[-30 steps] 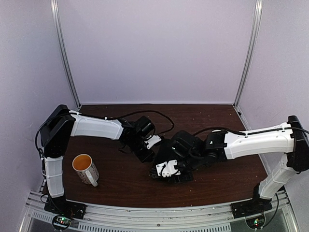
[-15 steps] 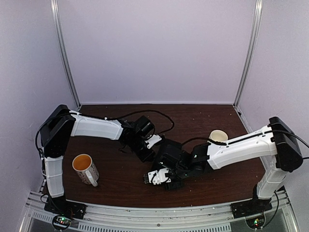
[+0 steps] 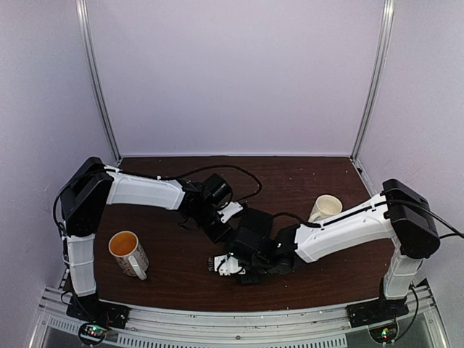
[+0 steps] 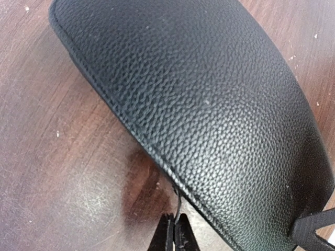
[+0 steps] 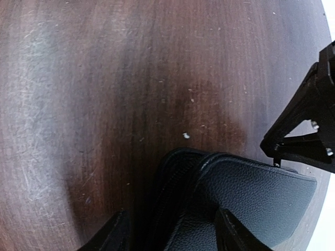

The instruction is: Sort the hair-cutting tools

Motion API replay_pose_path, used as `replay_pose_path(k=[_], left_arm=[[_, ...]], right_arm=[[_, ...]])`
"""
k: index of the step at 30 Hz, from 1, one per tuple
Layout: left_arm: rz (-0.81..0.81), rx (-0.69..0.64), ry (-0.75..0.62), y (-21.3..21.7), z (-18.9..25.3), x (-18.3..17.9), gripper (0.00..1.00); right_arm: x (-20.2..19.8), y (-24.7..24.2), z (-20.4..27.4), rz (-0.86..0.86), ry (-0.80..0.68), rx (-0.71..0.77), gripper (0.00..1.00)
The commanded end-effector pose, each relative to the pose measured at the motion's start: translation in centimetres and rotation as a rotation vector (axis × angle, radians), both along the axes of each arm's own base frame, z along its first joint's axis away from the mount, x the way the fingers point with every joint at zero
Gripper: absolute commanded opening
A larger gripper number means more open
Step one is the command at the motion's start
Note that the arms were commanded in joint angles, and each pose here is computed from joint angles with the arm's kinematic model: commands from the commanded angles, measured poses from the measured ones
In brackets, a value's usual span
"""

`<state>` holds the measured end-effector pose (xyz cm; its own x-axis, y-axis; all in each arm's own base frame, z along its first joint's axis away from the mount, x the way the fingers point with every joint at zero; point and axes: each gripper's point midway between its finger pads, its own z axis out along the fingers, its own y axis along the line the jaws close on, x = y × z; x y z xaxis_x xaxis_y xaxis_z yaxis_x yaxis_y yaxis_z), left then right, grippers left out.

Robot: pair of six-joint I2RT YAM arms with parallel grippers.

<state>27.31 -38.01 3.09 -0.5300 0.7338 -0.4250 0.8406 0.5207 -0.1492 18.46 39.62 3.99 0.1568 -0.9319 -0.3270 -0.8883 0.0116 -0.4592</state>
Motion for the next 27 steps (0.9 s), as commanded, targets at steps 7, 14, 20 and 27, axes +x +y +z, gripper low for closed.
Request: replay_pose_path(k=[7,14,20,27], left_arm=[[-0.001,-0.033,0.004,0.5,1.0,-0.4,0.00],[0.012,-0.031,0.048,2.3,0.8,-3.2,0.00],[-0.014,-0.200,0.143,-1.4,2.4,-6.3,0.00],[-0.004,-0.240,0.206,-2.3,3.4,-8.2,0.00]], right_arm=[[5.1,-1.9,-1.4,-0.224,-0.011,-0.004,0.25],[6.8,-2.9,-1.2,-0.290,0.009,0.020,0.24],[7.4,-2.8,-1.2,-0.317,0.000,0.026,0.24],[7.7,-3.1,-1.1,-0.324,0.006,0.032,0.23]])
